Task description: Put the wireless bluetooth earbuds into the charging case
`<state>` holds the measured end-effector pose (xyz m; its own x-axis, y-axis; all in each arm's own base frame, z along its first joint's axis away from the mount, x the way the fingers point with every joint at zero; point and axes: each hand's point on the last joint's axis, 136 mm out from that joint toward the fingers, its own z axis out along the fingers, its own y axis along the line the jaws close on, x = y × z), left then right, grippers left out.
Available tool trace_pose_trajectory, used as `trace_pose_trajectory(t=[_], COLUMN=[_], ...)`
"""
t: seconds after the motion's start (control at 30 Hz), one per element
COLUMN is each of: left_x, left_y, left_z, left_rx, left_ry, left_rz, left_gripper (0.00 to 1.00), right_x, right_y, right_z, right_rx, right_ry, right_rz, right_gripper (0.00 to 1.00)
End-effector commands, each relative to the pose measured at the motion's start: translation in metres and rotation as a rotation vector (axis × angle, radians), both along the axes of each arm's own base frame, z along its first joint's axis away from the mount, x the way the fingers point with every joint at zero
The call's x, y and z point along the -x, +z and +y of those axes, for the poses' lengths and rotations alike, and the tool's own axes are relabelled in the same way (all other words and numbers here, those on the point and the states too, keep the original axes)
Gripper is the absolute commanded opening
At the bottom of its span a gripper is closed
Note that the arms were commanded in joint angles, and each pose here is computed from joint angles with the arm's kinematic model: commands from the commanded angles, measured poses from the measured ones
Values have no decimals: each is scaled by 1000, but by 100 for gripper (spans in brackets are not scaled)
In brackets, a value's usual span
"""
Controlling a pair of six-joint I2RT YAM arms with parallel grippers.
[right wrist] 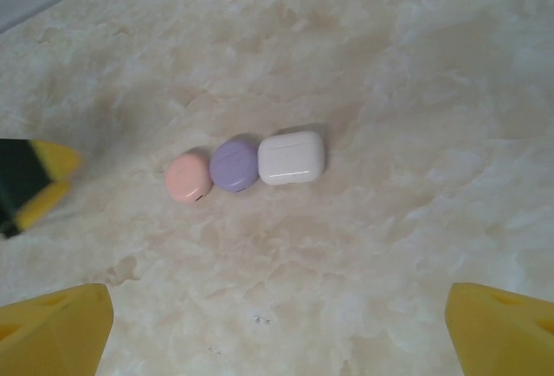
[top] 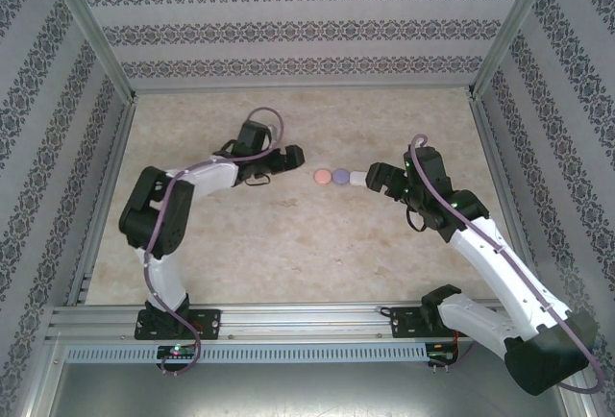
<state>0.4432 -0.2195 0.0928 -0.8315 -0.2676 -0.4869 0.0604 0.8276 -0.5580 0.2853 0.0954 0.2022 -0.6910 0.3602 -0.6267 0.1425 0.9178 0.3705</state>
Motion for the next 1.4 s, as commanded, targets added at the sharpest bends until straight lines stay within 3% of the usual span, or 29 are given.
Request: trace_pose_trajectory(t=[0.0,0.2,0.47,0.6,0.77,0.9,1.37], left_x=[5,21,58,70,77,76,58], left_y=[45,119,152,143,122,98,6], left_z=[35,81,131,155,187,196,217], left_rx=[-145,-331,-566,-655,-669,-720,-598], left_ry=[28,102,170,200,291,271,245], left_rz=[-110,-327,-658,-693,-722,-696,-628], left_gripper=[100,100,100,100,100,100,100], right_x=[-4,-15,-36,-49,-65,-76,-95], right_y=[15,26,3,-19,-47,-65,-95], right_z=[-22,-70,-128,-140,-146,-142,-101], right_rx=[105,264,432,498,573,583,485], right_ry=[-56,-239,-384,-397,-382,-338,-74], right_rz=[-44,-135,-214,-270,-307,-347,-521], right_gripper=[98,98,98,98,98,98,98])
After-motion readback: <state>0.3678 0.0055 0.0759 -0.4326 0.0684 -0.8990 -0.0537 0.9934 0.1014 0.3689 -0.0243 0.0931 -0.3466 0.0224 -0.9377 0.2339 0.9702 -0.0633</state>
